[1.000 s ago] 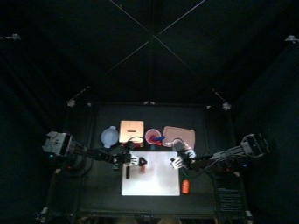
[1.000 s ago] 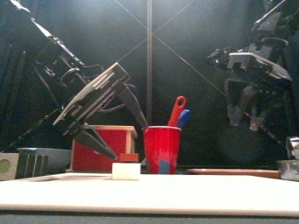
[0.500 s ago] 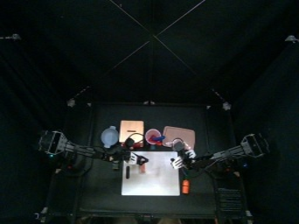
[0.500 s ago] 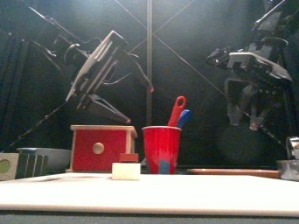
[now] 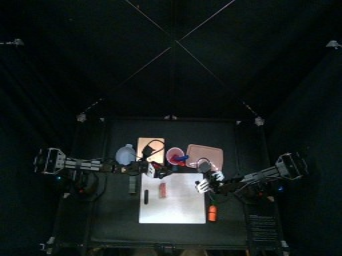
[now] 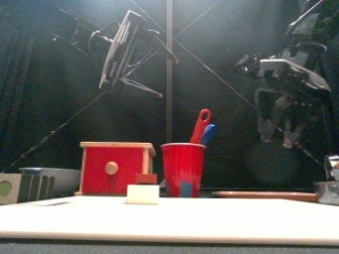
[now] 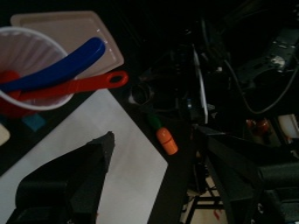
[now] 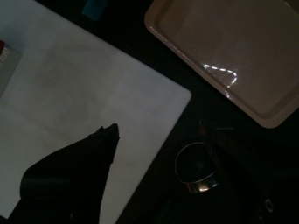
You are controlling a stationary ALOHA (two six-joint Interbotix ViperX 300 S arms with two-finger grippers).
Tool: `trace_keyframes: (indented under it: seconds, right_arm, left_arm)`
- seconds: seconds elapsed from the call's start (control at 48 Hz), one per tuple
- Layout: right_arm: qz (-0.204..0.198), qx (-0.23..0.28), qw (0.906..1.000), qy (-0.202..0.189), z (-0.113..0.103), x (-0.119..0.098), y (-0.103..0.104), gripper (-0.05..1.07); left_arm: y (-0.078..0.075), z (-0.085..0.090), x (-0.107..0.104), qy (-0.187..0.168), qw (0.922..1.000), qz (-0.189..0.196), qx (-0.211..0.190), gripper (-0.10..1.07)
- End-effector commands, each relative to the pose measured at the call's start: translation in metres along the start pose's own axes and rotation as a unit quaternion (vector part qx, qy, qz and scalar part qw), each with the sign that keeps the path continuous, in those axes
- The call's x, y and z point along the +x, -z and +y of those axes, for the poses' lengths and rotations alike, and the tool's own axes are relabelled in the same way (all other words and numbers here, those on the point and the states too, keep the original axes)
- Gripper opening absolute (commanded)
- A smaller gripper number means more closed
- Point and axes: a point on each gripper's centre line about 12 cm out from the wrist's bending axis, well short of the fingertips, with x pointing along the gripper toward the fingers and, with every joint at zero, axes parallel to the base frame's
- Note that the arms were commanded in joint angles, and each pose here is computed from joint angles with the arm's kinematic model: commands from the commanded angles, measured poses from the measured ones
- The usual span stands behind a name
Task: Place assembled salmon sushi in bowl
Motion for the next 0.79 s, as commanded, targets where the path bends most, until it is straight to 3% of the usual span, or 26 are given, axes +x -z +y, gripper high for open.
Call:
trace_keyframes:
  seconds: [0.0, 0.083, 0.146, 0.271, 0.583, 0.771]
  right_arm:
    - [-0.01, 0.012, 0.9996, -0.022, 0.004, -0.012, -0.009, 1.02]
    - [-0.009, 0.012, 0.9996, -0.023, 0.004, -0.012, -0.009, 1.02]
    - [-0.009, 0.012, 0.9996, -0.024, 0.005, -0.011, -0.008, 1.02]
    - [-0.01, 0.013, 0.9995, -0.028, 0.006, -0.012, -0.01, 1.02]
    - [-0.009, 0.014, 0.9994, -0.031, 0.007, -0.012, -0.009, 1.02]
    - [-0.009, 0.014, 0.9993, -0.032, 0.008, -0.012, -0.01, 1.02]
  left_arm:
    - [-0.022, -0.022, -0.008, 0.031, 0.9988, -0.023, 0.029, 1.01]
    - [-0.023, -0.036, -0.009, 0.053, 0.9904, -0.009, 0.128, 1.01]
    - [-0.025, -0.045, -0.01, 0.064, 0.9843, -0.006, 0.164, 1.01]
    - [-0.034, -0.053, -0.011, 0.072, 0.9866, -0.016, 0.146, 1.01]
    - [-0.049, -0.039, -0.011, 0.053, 0.9938, -0.036, 0.09, 1.01]
    - [-0.032, -0.007, -0.007, 0.019, 0.9994, -0.011, -0.028, 1.01]
